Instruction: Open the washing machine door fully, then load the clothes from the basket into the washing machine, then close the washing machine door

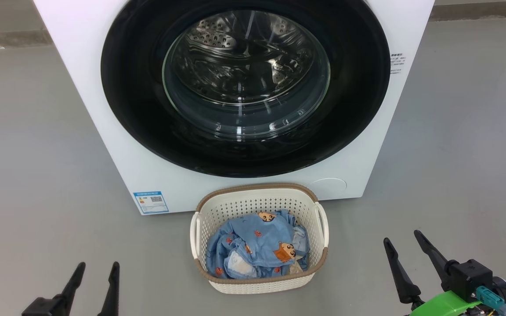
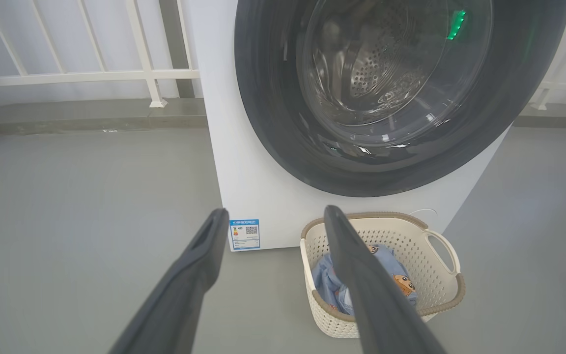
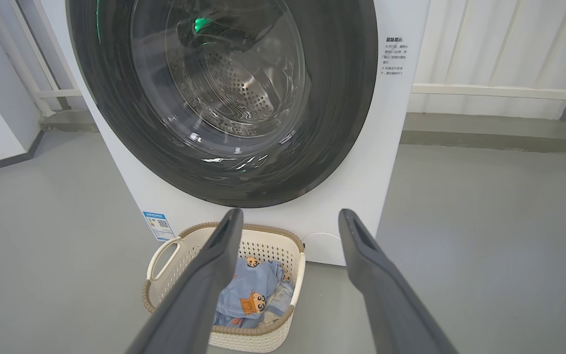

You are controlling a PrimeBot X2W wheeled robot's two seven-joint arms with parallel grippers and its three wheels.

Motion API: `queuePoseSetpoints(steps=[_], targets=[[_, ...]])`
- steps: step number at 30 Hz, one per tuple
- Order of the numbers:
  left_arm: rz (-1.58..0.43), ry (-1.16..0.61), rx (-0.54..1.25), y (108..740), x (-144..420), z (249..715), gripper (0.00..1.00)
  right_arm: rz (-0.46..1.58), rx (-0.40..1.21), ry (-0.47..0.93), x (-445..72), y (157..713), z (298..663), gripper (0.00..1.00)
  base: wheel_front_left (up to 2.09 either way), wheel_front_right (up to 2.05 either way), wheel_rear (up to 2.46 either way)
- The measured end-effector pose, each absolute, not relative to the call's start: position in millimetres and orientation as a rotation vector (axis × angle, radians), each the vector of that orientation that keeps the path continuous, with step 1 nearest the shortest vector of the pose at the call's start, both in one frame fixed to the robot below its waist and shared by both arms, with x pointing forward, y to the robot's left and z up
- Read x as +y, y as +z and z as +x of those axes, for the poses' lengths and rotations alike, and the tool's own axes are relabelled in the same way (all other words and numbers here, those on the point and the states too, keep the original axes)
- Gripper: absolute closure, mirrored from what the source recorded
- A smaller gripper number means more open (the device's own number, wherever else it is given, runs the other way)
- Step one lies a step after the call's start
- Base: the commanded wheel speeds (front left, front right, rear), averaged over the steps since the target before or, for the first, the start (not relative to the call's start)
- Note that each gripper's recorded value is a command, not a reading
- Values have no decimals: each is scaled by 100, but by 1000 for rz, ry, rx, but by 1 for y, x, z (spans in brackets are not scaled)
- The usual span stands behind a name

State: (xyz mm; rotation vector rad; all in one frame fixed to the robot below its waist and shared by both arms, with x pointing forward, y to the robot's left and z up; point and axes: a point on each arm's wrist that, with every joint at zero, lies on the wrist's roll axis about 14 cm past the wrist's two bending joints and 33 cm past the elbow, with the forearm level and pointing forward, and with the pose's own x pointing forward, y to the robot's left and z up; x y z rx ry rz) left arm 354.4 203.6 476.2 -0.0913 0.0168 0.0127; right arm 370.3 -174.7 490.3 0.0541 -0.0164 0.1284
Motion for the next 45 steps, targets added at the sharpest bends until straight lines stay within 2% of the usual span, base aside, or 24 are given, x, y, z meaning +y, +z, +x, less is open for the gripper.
queuePoseSetpoints(steps=[12,33,45], targets=[[-91,8,27,473,202,354,0,55,-18,124,-176,491,370,0,27,27,-53],[-100,15,10,478,204,359,0,59,-7,116,-178,487,369,0,102,102,-204],[-100,16,10,478,204,358,0,61,-10,116,-177,488,369,0,18,18,-36]])
